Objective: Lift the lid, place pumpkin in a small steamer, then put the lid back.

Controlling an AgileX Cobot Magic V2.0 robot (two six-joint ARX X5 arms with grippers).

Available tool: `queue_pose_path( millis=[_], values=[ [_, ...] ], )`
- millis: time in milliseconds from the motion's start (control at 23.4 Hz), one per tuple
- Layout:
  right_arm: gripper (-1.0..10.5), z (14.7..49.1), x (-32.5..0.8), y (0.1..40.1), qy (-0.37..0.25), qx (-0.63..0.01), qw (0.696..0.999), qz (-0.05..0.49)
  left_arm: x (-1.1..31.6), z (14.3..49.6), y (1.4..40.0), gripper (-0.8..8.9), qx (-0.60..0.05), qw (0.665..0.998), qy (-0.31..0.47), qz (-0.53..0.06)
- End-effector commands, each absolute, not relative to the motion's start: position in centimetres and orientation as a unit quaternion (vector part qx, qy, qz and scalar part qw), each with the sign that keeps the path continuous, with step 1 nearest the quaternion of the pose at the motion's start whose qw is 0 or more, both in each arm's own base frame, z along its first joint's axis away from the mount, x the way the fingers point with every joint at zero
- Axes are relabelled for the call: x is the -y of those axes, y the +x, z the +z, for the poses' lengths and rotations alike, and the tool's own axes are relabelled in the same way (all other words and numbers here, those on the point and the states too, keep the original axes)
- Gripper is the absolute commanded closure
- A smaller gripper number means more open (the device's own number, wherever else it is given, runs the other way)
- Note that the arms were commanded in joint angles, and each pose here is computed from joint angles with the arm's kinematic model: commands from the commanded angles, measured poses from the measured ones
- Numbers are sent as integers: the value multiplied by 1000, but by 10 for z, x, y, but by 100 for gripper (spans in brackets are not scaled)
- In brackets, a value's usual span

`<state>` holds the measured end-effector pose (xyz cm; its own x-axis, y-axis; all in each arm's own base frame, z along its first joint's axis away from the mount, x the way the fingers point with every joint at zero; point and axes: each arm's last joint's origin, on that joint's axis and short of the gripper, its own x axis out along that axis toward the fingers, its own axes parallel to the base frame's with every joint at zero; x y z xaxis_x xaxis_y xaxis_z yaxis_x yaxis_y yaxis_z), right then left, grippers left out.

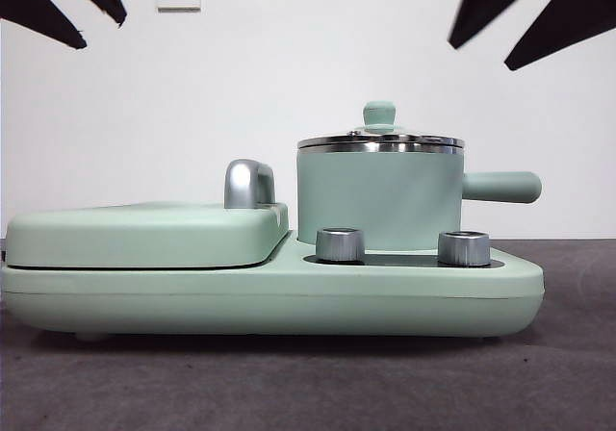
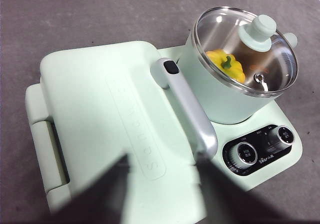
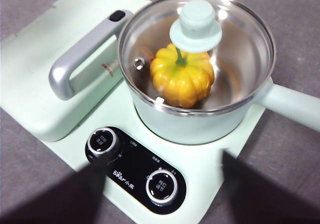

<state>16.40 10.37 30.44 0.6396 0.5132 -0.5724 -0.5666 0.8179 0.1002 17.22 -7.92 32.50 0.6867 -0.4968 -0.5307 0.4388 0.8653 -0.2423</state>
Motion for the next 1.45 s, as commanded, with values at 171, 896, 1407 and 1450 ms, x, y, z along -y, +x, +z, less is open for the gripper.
queue_pose_path(
  millis=[171, 896, 1407, 1450],
  values=[
    [931, 310, -105, 164, -43, -279, 909, 306, 81, 328, 172, 807, -297, 917, -49, -262],
    [931, 326, -109, 170, -24, -195, 929, 313, 79, 329, 168, 807, -295, 917, -48, -262],
    [931, 335, -110, 173, -13, -146, 937, 317, 43, 335, 144, 807, -208, 955, -53, -205],
    [931, 336, -110, 173, -12, -143, 937, 317, 39, 333, 141, 807, -197, 959, -56, -195]
  ],
)
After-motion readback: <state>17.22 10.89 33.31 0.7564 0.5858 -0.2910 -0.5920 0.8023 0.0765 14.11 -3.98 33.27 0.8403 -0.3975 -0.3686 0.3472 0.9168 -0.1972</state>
